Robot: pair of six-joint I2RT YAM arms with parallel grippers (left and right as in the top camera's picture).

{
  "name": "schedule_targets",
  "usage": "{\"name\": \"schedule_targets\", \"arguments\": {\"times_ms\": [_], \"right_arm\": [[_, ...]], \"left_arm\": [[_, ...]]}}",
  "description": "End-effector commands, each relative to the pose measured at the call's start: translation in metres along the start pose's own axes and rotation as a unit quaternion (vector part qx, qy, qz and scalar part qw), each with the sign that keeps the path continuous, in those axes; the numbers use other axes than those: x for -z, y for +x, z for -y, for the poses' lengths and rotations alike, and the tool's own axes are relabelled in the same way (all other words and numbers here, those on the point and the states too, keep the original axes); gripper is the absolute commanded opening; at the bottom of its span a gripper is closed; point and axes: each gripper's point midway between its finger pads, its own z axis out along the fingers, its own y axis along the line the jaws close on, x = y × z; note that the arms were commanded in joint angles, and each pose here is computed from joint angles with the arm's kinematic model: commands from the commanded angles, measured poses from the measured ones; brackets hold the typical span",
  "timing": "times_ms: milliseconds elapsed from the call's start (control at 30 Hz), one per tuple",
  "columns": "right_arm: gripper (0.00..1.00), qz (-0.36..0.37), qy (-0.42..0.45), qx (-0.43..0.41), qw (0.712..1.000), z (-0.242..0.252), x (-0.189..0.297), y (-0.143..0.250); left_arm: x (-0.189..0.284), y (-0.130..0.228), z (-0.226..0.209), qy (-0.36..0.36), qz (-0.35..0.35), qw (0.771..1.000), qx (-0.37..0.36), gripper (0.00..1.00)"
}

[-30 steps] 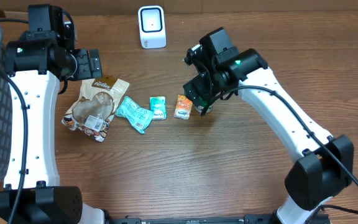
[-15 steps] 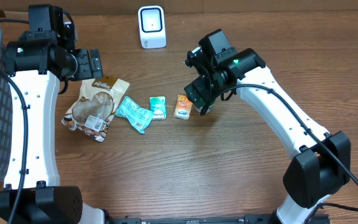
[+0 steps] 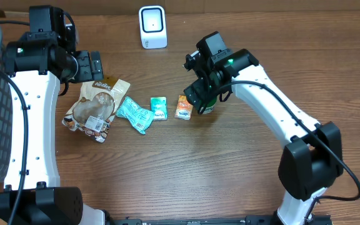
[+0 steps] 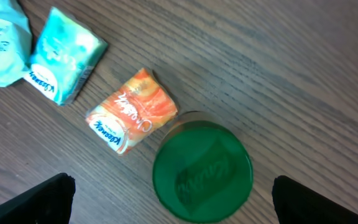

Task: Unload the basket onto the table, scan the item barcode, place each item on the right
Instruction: 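Reach the right gripper forward over the green-lidded jar, then lower the right gripper and grasp the green-lidded jar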

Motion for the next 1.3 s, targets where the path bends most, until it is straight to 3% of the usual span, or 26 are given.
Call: {"name": "schedule_targets", "arguments": {"times_ms": [0,333,1267], "right_arm": [[1.00,-0.005,-0.004,-0.002,1.000,0.002,-0.009,0.001],[0.99,-0.031,0.047,-0.007,0.998,0.025,-0.027,0.009],[0.63,-0.082,0.033,-0.072,0.993,0.025,-0.046,0.033]], "left_arm": [[0.008,-0.003,0.001,0.007,0.011,1.000,0.008,1.00],[0.008,-0.003,0.001,0.007,0.011,1.000,0.008,1.00],[0.008,-0.003,0.001,0.007,0.011,1.000,0.008,1.00]]}}
